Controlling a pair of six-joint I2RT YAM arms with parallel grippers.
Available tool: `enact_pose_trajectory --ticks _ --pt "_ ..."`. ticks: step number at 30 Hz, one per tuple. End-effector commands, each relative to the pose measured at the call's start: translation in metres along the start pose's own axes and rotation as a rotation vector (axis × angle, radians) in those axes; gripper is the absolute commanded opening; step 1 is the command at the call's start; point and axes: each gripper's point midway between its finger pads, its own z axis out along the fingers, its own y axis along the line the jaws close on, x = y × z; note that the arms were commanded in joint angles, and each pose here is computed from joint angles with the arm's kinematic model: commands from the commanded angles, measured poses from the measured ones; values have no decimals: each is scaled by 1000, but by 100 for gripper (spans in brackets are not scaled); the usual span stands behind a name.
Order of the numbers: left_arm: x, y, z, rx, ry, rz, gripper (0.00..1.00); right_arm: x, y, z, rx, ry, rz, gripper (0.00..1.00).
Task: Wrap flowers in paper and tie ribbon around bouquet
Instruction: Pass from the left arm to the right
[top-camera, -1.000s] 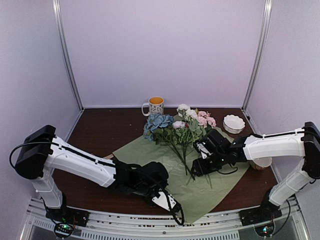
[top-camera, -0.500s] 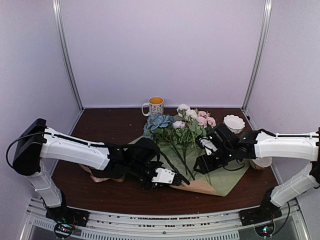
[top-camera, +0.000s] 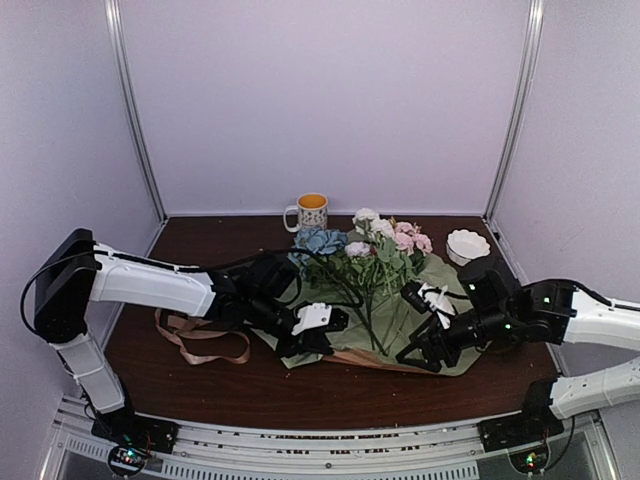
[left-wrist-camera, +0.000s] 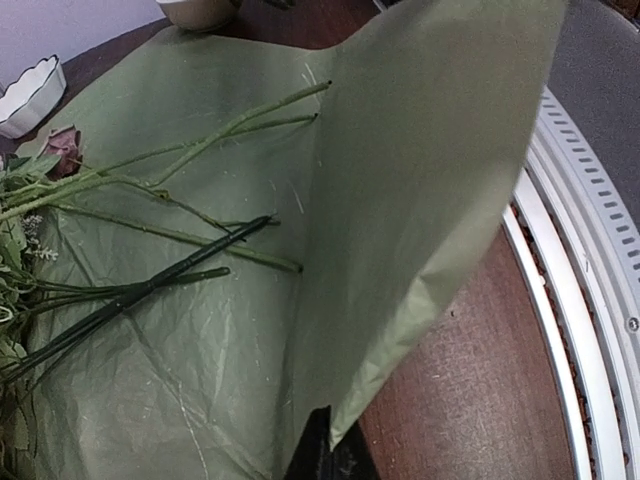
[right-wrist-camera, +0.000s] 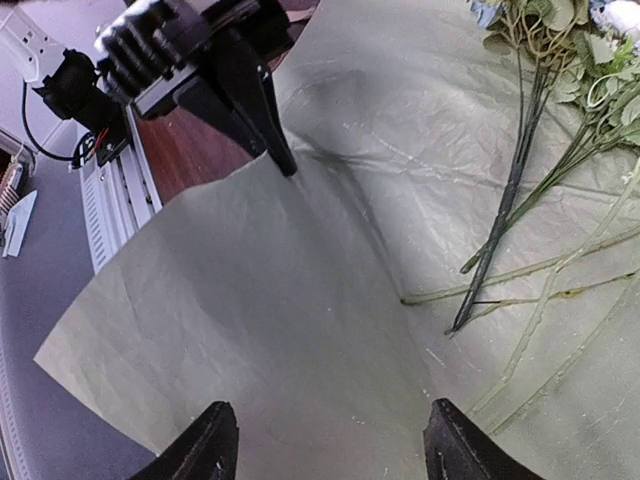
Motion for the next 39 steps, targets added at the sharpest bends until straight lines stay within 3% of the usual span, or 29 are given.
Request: enact_pose_trajectory --ticks 1,7,18,25,29,30,34,35,37,39 --pt "-9 1 2 47 -53 -29 0 11 9 2 -43 21 -28 66" --pt "-3 5 2 57 -49 -58 0 23 3 12 -30 10 113 68" --pt "5 6 5 69 -34 -81 0 31 8 -14 -37 -97 247 68" --pt "6 6 5 76 -30 -84 0 26 -11 3 111 -93 140 72" --pt "6 6 5 79 -30 -84 0 27 -6 18 83 -61 102 71" --pt "6 6 5 79 -30 -84 0 29 -5 21 74 -53 99 63" --pt "5 7 3 84 -29 -89 0 35 -1 24 51 -18 76 6" --pt "4 7 2 84 -32 -90 0 35 -1 22 53 -19 70 0" --pt "-1 7 -4 82 -36 -88 4 38 -4 21 70 -12 66 0" --pt "-10 9 -14 81 -46 -82 27 44 -9 22 91 7 74 0"
